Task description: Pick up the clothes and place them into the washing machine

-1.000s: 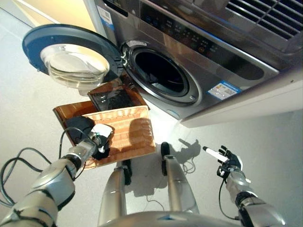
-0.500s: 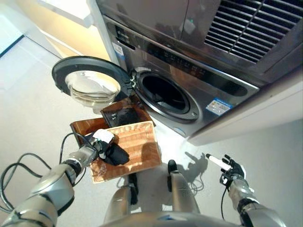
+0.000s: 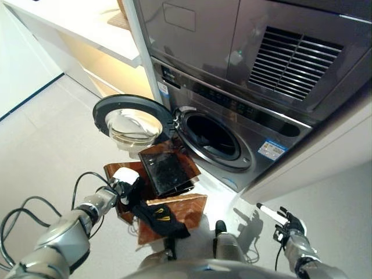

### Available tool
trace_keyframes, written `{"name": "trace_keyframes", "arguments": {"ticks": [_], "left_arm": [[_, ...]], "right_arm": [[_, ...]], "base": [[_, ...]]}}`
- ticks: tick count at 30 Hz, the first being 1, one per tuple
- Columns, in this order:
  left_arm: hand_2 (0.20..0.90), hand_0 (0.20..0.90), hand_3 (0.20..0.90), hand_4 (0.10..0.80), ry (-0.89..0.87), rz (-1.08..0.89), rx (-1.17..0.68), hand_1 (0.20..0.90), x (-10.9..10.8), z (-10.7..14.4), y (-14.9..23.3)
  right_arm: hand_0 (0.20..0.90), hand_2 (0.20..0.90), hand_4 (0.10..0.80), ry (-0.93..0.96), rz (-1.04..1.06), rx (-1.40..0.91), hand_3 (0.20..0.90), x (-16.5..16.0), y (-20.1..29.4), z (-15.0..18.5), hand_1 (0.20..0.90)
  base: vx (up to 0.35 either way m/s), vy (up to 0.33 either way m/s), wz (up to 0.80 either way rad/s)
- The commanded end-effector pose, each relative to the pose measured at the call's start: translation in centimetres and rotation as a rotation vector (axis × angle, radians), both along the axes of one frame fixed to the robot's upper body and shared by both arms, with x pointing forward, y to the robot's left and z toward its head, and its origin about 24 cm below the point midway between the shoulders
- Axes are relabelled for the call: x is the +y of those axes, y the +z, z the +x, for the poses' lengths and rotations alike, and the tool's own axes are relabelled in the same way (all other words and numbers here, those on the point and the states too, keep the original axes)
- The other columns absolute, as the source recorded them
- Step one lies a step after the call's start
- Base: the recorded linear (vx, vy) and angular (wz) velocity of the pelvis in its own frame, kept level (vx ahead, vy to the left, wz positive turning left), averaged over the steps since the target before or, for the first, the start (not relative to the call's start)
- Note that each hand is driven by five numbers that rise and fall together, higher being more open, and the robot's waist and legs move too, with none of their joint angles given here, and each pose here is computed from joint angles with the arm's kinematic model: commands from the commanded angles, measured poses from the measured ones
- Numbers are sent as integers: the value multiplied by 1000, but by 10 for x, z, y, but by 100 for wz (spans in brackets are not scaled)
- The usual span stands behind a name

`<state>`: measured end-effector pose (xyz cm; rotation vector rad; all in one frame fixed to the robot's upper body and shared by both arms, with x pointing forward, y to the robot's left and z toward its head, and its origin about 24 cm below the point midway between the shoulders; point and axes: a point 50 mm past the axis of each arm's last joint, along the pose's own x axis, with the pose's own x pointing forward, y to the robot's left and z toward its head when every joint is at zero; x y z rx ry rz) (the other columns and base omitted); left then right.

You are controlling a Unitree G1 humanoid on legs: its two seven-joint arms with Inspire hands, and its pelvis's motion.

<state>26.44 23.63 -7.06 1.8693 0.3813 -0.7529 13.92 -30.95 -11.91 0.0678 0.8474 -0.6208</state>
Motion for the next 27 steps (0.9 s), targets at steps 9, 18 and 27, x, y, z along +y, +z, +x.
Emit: {"name": "trace_keyframes", "arguments": {"ticks": [9,18,27], "left_arm": [[200,200,200,300,176,-23,-203,200,42,19,35],[200,200,200,300,291,-176,-473,200,64,44,88],[200,200,200,300,446,-558,-617,200,50,42,96]], "right_arm": [[900,900,800,-74,0,-61,900,-12,5,-7,900],[900,900,800,16,70,-133,900,13,3,12,900],[900,900,800,188,28,-204,900,28,16,40,900]], "base": [[72,-46,7],[72,-85,11],[-3,-86,9]]}}
